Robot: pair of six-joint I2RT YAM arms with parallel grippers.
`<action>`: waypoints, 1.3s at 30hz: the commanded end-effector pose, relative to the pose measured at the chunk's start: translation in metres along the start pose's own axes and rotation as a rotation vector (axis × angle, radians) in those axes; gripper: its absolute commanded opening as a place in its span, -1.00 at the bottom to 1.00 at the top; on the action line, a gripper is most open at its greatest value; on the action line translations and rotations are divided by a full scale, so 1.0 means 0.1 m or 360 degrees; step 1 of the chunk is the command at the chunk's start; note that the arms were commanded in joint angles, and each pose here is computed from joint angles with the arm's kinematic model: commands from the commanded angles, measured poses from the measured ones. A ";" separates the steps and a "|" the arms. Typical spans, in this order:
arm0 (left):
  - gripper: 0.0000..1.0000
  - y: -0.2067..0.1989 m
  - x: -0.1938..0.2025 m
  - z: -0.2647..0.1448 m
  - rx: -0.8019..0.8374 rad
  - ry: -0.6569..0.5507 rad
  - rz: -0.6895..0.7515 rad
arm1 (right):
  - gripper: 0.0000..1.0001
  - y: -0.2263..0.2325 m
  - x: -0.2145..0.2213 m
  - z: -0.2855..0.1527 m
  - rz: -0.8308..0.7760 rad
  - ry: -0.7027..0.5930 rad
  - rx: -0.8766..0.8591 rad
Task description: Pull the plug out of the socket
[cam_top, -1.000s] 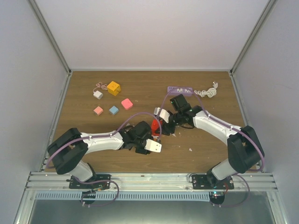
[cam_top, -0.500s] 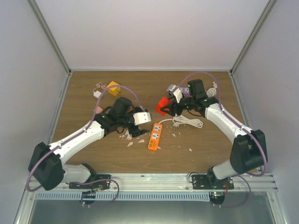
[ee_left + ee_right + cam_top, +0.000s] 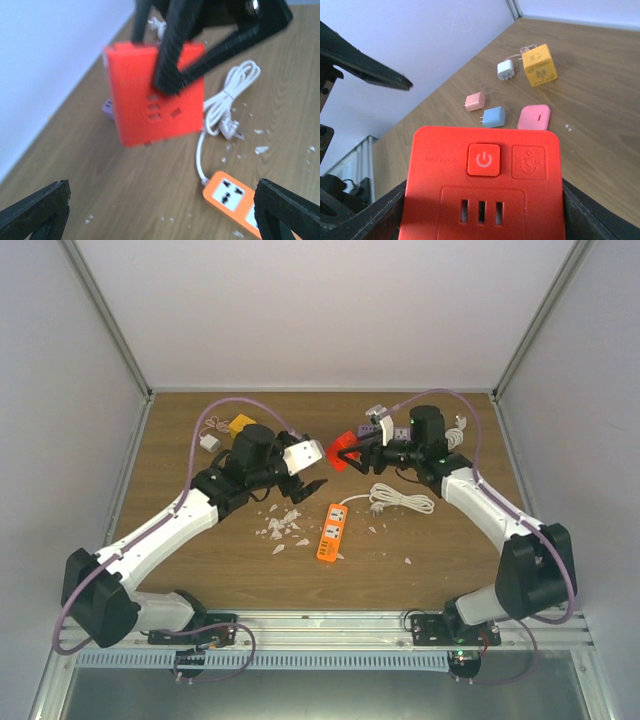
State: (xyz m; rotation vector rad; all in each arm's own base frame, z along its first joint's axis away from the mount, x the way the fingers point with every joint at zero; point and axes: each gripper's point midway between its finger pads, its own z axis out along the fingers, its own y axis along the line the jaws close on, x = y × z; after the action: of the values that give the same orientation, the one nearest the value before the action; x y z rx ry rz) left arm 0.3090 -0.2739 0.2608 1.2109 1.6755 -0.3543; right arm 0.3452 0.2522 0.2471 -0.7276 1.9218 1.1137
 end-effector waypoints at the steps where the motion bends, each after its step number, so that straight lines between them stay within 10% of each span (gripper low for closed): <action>1: 0.98 0.16 -0.27 0.08 -0.0111 -0.0101 0.0051 | -0.62 0.06 -0.02 0.04 0.0155 -0.0054 -0.0138; 21: 0.57 0.12 -0.22 0.44 -0.0216 -0.0018 0.0078 | -0.54 0.23 0.09 0.17 0.0359 -0.0044 -0.0308; 30: -0.02 0.11 -0.05 0.50 -0.0200 0.0044 0.0071 | -0.54 0.37 0.13 0.18 0.0402 -0.0021 -0.0409; 34: -0.24 0.13 0.07 0.46 -0.0166 0.0069 0.0040 | -0.12 0.35 0.12 0.17 0.0359 -0.0012 -0.0383; 39: -0.37 0.20 0.27 0.33 -0.0107 0.0128 -0.0058 | 0.97 0.25 0.11 0.17 0.0289 0.0007 -0.0327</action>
State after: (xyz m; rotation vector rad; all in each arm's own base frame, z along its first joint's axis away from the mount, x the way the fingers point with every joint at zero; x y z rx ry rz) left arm 0.3367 -0.2975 0.2278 1.2099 1.7327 -0.2666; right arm 0.3320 0.2721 0.2328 -0.5631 1.9718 1.4319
